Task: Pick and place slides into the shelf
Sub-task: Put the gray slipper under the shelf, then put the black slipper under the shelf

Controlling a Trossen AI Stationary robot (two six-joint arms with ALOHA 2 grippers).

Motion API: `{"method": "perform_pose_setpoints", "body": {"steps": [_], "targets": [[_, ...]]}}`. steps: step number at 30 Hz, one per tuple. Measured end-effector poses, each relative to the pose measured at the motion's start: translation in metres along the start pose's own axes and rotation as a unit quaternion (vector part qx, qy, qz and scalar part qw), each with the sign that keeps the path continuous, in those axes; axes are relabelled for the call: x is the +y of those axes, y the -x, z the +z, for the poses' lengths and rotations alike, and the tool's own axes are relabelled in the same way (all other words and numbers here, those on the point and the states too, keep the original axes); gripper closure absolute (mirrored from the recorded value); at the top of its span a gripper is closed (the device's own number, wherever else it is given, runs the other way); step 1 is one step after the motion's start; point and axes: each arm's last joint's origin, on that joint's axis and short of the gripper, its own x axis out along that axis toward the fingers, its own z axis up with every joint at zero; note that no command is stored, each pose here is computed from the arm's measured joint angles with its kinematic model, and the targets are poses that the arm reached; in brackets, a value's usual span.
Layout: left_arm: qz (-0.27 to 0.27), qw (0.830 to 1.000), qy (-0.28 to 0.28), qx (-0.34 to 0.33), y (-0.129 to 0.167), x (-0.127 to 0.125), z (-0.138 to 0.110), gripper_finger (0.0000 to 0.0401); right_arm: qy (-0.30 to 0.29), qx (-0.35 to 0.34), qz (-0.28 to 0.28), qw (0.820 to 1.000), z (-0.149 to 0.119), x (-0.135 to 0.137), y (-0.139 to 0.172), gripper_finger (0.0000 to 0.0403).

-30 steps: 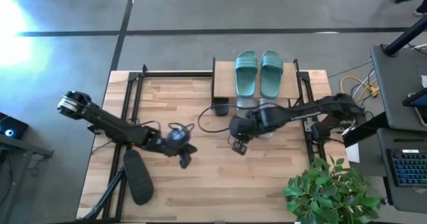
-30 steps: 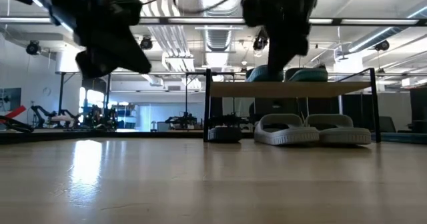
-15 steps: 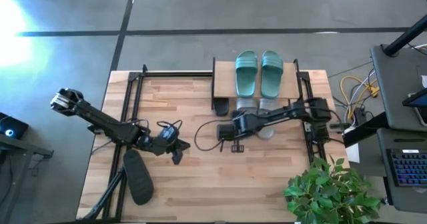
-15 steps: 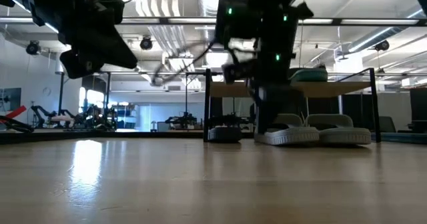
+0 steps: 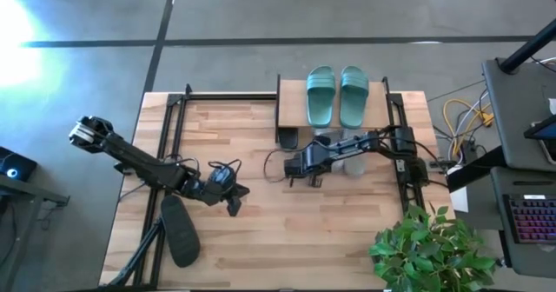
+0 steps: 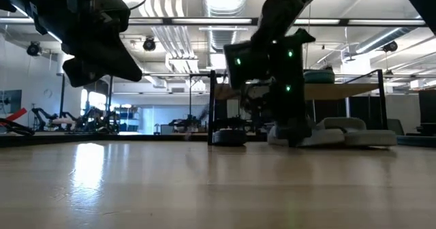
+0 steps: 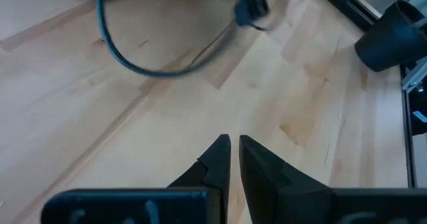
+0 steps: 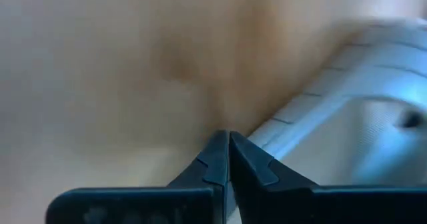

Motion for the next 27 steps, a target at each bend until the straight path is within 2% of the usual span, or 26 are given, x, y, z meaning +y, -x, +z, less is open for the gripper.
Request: {"method": "perform_pose_setpoints", "body": {"steps": [3, 8, 11, 14, 17, 19, 21, 23, 25, 27], "targets": [[-0.002, 1.0, 0.002, -0.002, -0.002, -0.001, 0.0, 0.0383, -0.04, 0.011, -0.033, 0.999, -0.002, -0.009, -0.003, 0.0394], [-0.004, 1.0, 0.003, -0.002, -0.003, -0.002, -0.001, 0.0383, -0.084, 0.066, -0.041, 0.993, -0.014, -0.024, -0.017, 0.0394], [-0.004, 1.0, 0.002, 0.0, -0.003, -0.002, -0.001, 0.0383, -0.091, 0.082, -0.035, 0.992, -0.02, -0.028, -0.021, 0.0394], [-0.005, 1.0, 0.002, -0.001, -0.003, -0.002, -0.001, 0.0383, -0.088, 0.067, -0.025, 0.994, -0.021, -0.027, -0.014, 0.0394], [-0.006, 1.0, 0.002, 0.0, -0.003, -0.003, -0.001, 0.0383, -0.074, 0.017, 0.008, 0.997, -0.019, -0.023, 0.006, 0.0394], [-0.004, 1.0, 0.0, 0.001, -0.003, -0.002, -0.002, 0.0383, -0.064, -0.027, 0.059, 0.996, -0.017, -0.019, 0.024, 0.0394], [0.003, 1.0, -0.007, 0.009, -0.002, -0.001, -0.004, 0.0383, -0.043, -0.071, 0.146, 0.986, -0.017, -0.014, 0.045, 0.0394], [0.021, 0.999, -0.022, 0.028, 0.0, 0.0, -0.007, 0.0383, -0.015, -0.123, 0.252, 0.96, -0.016, -0.009, 0.067, 0.0394], [0.043, 0.996, -0.041, 0.06, 0.003, 0.001, -0.009, 0.0383, 0.001, -0.168, 0.341, 0.925, -0.016, -0.003, 0.087, 0.0394], [0.057, 0.99, -0.051, 0.115, 0.009, -0.002, -0.009, 0.0384, 0.001, -0.195, 0.399, 0.896, -0.015, 0.004, 0.101, 0.0394]]}}
